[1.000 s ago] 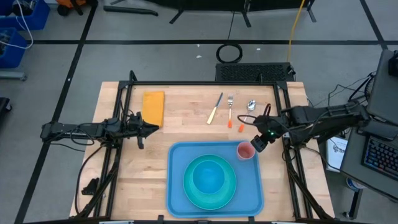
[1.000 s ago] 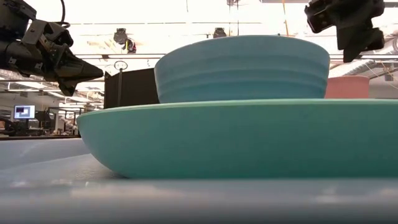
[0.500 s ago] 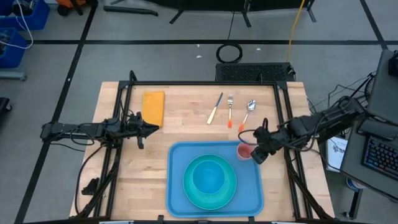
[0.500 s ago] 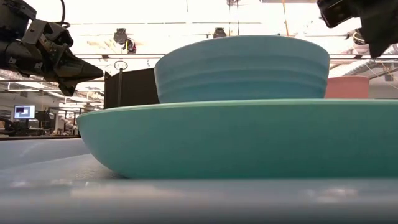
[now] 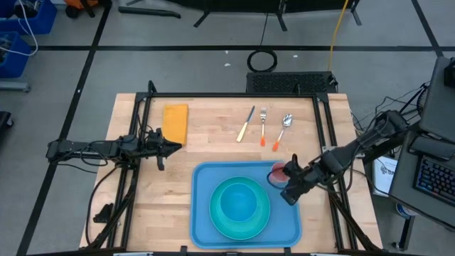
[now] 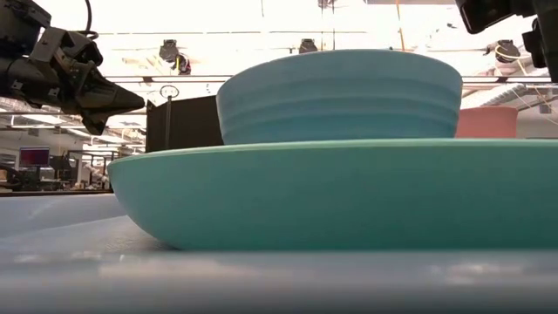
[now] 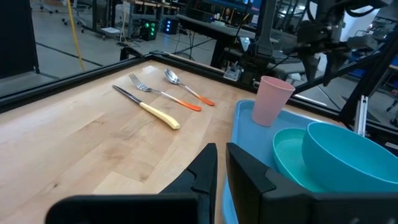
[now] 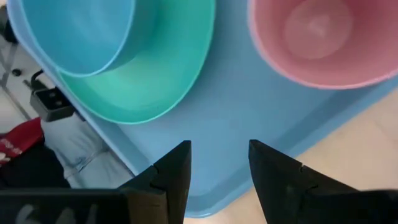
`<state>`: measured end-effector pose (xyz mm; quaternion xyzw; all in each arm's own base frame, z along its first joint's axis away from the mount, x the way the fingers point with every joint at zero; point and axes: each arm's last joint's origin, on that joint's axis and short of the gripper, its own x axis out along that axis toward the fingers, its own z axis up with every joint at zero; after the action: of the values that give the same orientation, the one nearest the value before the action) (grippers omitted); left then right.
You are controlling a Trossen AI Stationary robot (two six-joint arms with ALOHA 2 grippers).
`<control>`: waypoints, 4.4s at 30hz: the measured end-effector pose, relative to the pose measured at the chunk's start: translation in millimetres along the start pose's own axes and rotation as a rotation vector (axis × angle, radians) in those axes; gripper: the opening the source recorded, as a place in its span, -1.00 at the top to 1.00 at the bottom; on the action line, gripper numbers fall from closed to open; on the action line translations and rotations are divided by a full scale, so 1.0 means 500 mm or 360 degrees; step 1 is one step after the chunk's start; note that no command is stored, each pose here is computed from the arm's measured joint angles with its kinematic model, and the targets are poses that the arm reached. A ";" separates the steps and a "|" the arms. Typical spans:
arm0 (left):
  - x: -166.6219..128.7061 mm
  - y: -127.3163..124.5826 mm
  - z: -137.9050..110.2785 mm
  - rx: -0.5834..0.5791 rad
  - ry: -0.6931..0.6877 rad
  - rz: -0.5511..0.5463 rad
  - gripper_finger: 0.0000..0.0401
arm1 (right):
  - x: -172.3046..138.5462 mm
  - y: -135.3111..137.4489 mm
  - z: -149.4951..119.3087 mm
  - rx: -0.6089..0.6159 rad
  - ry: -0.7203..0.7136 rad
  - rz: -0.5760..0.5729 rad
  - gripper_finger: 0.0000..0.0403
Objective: Set up tray
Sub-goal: Adjust the green plate on the tray
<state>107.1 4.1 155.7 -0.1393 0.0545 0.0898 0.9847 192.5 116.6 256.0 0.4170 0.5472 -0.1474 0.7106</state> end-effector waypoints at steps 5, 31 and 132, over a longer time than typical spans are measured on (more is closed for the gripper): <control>0.000 0.000 0.000 -0.0007 0.0005 -0.0012 0.81 | 0.020 0.008 -0.009 0.0027 -0.0017 -0.0043 0.26; 0.000 0.000 0.000 -0.0008 0.0005 -0.0011 0.81 | 0.167 -0.011 -0.023 0.0389 -0.0083 0.0200 0.44; 0.000 -0.001 -0.002 -0.0002 0.0023 -0.0045 0.81 | 0.273 0.089 -0.091 -0.1490 -0.0538 0.0052 1.00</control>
<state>107.2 3.2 155.1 -0.1412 0.0596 0.0750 0.9853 241.3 212.0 149.8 0.0319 0.4252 0.0597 0.9026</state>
